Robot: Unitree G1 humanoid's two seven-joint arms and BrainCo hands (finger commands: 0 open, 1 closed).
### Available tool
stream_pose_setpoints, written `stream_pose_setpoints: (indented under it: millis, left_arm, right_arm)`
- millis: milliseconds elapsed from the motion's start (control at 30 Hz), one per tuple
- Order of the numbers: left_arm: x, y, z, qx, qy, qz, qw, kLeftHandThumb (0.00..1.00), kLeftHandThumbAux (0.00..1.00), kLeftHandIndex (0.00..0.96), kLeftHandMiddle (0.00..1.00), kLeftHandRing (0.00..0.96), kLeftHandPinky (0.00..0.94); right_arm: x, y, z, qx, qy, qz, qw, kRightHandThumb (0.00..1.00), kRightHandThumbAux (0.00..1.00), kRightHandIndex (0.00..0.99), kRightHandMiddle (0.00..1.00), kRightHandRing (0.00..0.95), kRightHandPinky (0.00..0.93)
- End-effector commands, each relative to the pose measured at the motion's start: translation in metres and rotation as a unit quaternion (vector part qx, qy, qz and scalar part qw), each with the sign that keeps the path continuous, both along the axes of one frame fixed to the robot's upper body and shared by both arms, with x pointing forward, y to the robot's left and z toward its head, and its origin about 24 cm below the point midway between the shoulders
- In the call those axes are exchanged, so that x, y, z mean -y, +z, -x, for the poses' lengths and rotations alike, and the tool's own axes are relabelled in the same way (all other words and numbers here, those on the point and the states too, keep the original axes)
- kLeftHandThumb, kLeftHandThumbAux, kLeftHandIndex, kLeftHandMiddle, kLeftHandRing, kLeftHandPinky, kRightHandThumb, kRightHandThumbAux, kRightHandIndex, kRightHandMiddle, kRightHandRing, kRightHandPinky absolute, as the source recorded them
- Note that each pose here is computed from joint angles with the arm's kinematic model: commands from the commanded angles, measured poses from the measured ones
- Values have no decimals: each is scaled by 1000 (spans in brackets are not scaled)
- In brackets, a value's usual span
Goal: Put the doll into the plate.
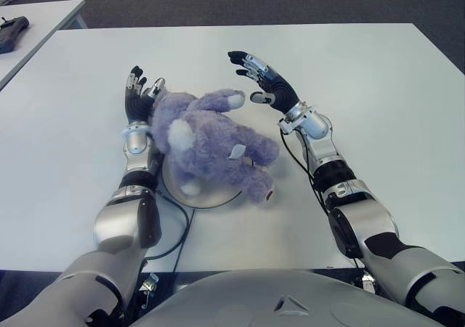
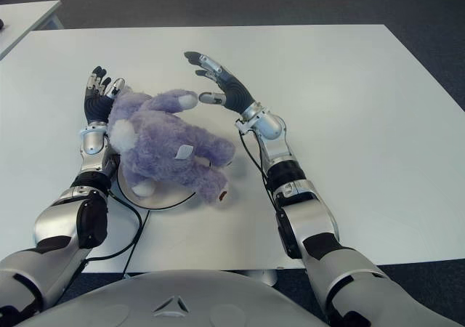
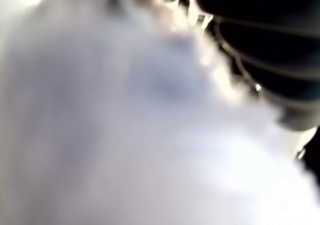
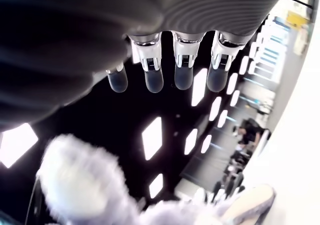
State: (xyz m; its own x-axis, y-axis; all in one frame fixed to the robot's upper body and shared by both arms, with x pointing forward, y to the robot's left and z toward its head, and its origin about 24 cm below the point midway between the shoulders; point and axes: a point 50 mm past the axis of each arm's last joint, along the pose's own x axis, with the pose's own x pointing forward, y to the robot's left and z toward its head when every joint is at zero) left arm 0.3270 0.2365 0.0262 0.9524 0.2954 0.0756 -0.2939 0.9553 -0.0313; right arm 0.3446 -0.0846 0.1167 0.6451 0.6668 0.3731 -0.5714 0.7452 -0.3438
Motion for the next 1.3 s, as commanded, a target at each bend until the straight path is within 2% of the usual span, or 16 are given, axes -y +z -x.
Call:
stream_pose_setpoints:
  millis: [33, 600, 1067, 1300]
  left_arm:
    - [39, -126, 110, -229, 14, 106, 967, 0, 630, 6, 65, 59, 80]
    - [39, -127, 111, -229, 12, 106, 967, 0, 603, 9, 54, 47, 61]
    - [39, -126, 111, -226, 10, 105, 968, 0, 605, 6, 52, 41, 61]
    - [38, -126, 111, -226, 11, 107, 968, 0, 609, 10, 59, 48, 68]
  right_arm:
    - [-2, -10, -16, -95, -12, -25, 995, 0, 425, 0, 0, 0, 0]
    - [0, -28, -30, -196, -76, -68, 975, 0, 521, 0, 0, 0, 0]
    - [-5, -39, -30, -223, -110, -70, 966, 0, 537, 0, 8, 0, 0]
    - [-5, -58, -25, -264, -131, -63, 953, 0, 530, 0, 11, 0, 0]
